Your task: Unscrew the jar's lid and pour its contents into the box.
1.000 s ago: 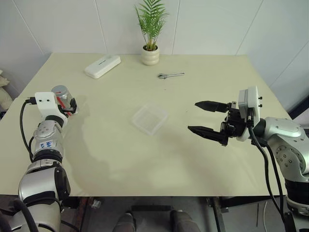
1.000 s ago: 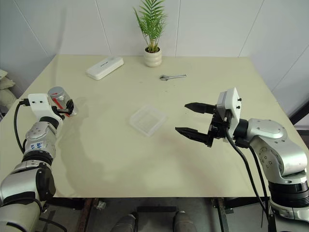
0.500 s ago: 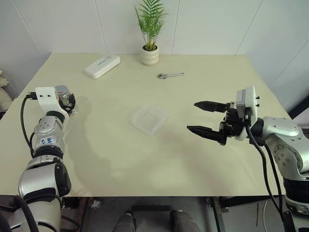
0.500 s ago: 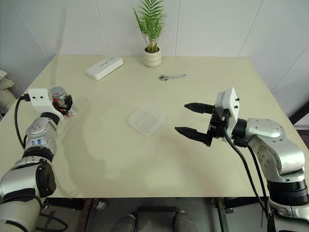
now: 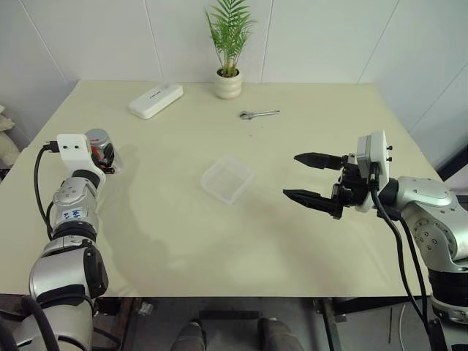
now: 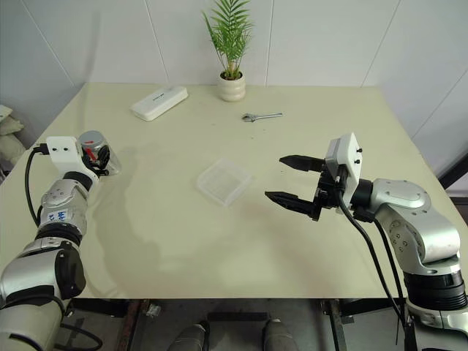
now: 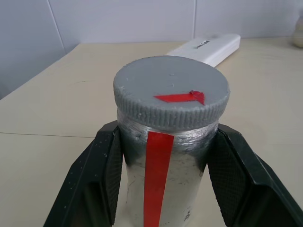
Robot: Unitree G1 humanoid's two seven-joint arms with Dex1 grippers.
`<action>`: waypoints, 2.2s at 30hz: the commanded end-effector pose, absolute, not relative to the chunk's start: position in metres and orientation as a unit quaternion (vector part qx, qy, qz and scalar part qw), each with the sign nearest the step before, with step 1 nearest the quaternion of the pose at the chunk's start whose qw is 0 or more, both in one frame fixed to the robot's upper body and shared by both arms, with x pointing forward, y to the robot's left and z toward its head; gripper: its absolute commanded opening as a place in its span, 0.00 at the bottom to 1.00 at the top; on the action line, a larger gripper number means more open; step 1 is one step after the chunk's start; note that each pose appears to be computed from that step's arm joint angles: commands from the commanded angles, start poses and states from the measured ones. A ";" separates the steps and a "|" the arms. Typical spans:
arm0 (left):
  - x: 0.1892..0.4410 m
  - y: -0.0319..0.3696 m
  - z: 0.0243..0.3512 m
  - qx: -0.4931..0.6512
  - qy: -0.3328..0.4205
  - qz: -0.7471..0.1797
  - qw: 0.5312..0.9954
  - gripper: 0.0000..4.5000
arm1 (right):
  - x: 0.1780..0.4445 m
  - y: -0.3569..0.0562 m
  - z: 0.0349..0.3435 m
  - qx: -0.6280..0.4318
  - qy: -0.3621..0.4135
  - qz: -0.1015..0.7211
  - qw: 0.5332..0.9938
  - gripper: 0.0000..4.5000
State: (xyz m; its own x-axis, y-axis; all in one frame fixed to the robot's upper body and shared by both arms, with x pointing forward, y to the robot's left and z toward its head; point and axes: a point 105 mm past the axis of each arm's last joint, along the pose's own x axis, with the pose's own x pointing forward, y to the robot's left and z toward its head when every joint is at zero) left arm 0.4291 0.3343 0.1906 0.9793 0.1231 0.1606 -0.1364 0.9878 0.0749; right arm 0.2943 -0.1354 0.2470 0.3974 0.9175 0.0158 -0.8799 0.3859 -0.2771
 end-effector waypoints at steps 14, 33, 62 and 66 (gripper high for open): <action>0.392 0.247 0.208 0.063 -0.103 -0.271 0.955 0.49 | 0.283 -0.133 0.265 -0.126 -0.119 0.538 0.825 1.00; 0.346 0.216 0.214 0.069 -0.055 -0.392 0.916 0.49 | 0.271 -0.129 0.265 -0.120 -0.125 0.528 0.831 1.00; 0.338 0.100 0.259 0.092 -0.098 -0.667 0.733 0.49 | 0.293 -0.060 0.320 -0.058 -0.152 0.425 0.891 1.00; 0.337 0.086 0.260 0.089 -0.106 -0.687 0.713 0.49 | 0.294 -0.044 0.310 -0.036 -0.109 0.433 0.894 1.00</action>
State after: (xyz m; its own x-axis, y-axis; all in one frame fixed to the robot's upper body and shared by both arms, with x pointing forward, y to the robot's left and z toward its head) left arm 0.3409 0.0889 0.2486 0.0600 -0.9980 0.0221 0.9732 0.0634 0.2209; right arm 0.3027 -0.0476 0.3000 0.6141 0.7765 0.1413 -0.7665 0.6294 -0.1281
